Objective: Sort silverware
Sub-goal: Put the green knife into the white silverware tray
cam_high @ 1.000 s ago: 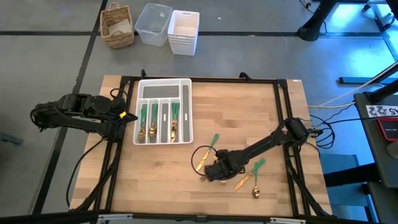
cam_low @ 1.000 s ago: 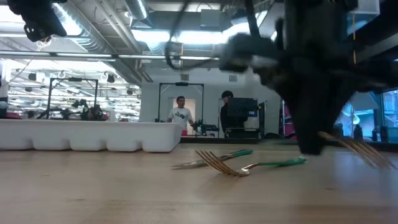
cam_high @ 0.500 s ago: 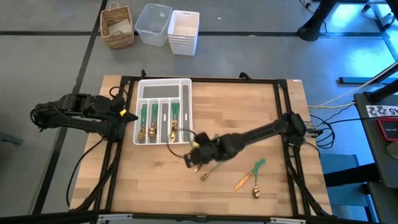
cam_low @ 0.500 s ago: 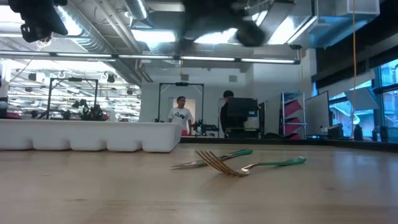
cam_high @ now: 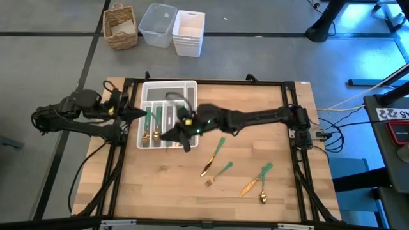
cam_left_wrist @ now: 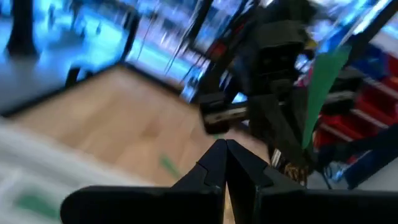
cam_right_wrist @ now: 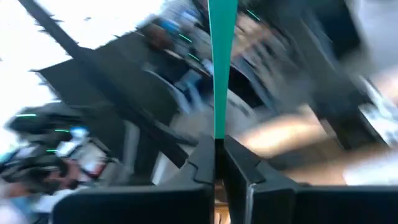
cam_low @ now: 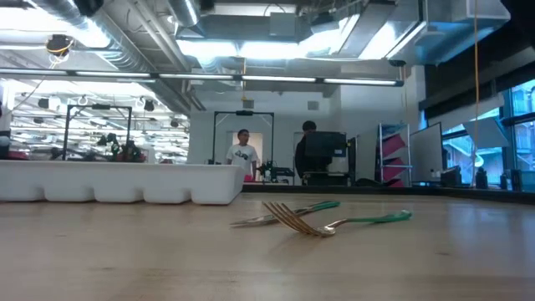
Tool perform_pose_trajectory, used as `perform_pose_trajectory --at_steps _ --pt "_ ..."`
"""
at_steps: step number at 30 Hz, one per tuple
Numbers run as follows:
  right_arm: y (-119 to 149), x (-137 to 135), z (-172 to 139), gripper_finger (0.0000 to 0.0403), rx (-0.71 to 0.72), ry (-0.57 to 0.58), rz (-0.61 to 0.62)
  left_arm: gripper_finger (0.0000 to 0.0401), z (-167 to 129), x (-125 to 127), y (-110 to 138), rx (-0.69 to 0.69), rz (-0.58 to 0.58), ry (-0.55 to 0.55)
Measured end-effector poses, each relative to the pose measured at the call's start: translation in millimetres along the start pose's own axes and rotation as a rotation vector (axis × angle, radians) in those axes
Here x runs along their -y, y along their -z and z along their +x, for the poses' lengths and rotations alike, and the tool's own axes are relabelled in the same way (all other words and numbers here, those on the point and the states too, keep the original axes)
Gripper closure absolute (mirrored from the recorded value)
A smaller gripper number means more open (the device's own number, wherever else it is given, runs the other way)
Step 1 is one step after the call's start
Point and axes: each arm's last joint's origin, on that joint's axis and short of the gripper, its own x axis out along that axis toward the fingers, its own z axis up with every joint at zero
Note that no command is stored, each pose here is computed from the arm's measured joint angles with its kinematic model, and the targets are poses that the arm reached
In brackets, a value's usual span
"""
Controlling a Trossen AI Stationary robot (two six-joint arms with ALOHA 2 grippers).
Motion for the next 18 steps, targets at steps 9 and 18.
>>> perform_pose_trajectory --at_steps 9,18 --pt "-40 14 -15 0.0393 0.162 -0.173 -0.112 0.0393 17 16 -21 0.169 0.213 0.165" --pt "-43 19 -18 0.0391 0.143 -0.202 -0.141 0.0296 58 26 -26 0.185 0.306 0.192"
